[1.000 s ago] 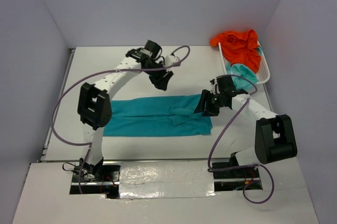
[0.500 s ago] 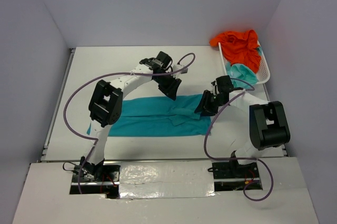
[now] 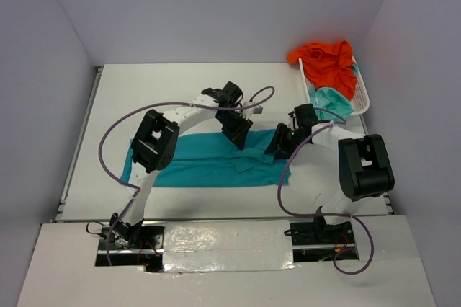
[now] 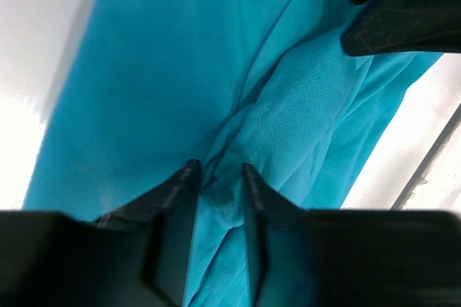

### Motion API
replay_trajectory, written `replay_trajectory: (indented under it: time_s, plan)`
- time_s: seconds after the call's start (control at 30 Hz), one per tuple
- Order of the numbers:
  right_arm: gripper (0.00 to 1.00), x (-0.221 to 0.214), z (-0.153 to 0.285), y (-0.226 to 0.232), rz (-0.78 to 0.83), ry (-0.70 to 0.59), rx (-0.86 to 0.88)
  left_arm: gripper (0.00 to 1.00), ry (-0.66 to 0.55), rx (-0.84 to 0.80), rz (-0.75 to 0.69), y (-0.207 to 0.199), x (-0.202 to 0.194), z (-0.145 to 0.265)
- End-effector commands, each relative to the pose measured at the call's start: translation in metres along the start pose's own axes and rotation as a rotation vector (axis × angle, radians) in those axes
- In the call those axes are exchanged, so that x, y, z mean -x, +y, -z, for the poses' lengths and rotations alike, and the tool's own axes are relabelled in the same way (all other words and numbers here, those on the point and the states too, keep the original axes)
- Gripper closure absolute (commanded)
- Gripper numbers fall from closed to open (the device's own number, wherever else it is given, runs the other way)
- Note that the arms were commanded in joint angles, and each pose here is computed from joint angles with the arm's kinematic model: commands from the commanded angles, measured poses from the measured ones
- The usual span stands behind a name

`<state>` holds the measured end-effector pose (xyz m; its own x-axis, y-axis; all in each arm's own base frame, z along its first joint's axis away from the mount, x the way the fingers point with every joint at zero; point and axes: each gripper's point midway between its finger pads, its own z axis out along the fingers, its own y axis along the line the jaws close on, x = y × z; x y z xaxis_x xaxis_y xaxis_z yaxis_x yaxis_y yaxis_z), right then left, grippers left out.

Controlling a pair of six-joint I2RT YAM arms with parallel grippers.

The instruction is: Fold and stack the t-shirts

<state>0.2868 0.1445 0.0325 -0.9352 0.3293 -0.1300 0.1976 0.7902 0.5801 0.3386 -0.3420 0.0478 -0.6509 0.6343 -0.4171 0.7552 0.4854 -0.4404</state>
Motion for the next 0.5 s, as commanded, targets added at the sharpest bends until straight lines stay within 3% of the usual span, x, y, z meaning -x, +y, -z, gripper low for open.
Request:
replay_trajectory:
  time_s: [0.0, 0.1, 0.13, 0.3, 0.47]
  plan:
    - [0.48, 0.009, 0.000, 0.007, 0.003, -0.020, 0.031, 0.61, 0.017, -0.010, -0.013, -0.001, -0.003, -0.005]
    - [0.64, 0.013, 0.000, 0.009, 0.010, -0.037, 0.037, 0.89, 0.016, -0.008, -0.011, -0.001, -0.003, -0.005]
    - [0.76, 0.013, 0.000, 0.006, 0.010, -0.040, 0.022, 1.00, 0.014, -0.003, -0.014, 0.000, -0.001, -0.004]
    - [1.00, 0.020, 0.003, -0.008, 0.046, -0.073, -0.062, 1.00, 0.006, 0.036, -0.014, 0.005, 0.006, 0.009]
    - [1.00, 0.030, 0.003, -0.010, 0.088, -0.119, -0.080, 1.00, -0.067, 0.096, -0.014, 0.010, 0.027, 0.032]
